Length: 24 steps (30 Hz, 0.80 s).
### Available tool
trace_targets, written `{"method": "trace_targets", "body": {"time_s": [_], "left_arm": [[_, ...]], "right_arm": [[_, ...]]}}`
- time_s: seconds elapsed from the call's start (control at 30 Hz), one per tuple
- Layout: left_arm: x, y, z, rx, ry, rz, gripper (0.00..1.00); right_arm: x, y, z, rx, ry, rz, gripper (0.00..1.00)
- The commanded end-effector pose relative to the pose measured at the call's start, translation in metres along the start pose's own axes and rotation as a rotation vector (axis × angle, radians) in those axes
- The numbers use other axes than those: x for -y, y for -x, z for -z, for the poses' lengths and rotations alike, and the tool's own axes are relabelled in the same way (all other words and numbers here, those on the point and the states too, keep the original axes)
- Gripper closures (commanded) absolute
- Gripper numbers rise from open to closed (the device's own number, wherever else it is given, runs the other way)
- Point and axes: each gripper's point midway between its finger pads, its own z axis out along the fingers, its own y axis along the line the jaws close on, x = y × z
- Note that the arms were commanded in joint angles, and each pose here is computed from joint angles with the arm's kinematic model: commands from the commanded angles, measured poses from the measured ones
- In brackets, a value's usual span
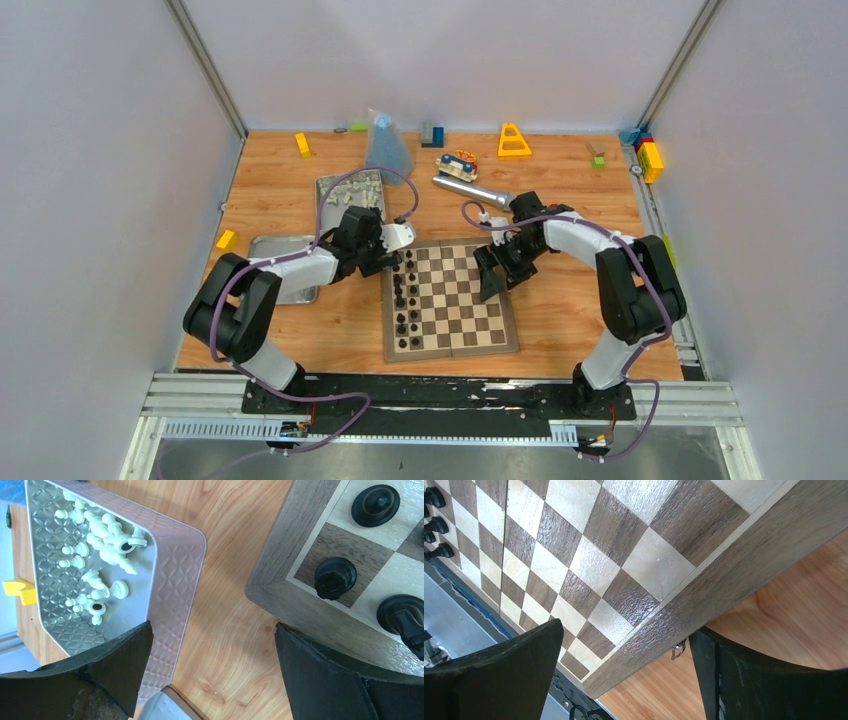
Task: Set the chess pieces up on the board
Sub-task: Move the storage box to the center of the board.
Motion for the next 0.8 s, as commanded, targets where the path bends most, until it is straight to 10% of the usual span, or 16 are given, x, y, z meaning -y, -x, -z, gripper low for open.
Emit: {"method": "trace_targets", "body": {"time_s": [0.0,0.77], "left_arm": [[-0.015,0.002,0.005,0.025,0.056,0.036,0.0],[-0.042,-0.02,0.017,-0.008,0.112,0.106,0.0]], "right_arm": [[-0.011,-0.015,-0.029,-0.061,0.086,-0.01,0.0],[0.012,0.004,0.002,0.031,-0.053,0.023,0.0]]}}
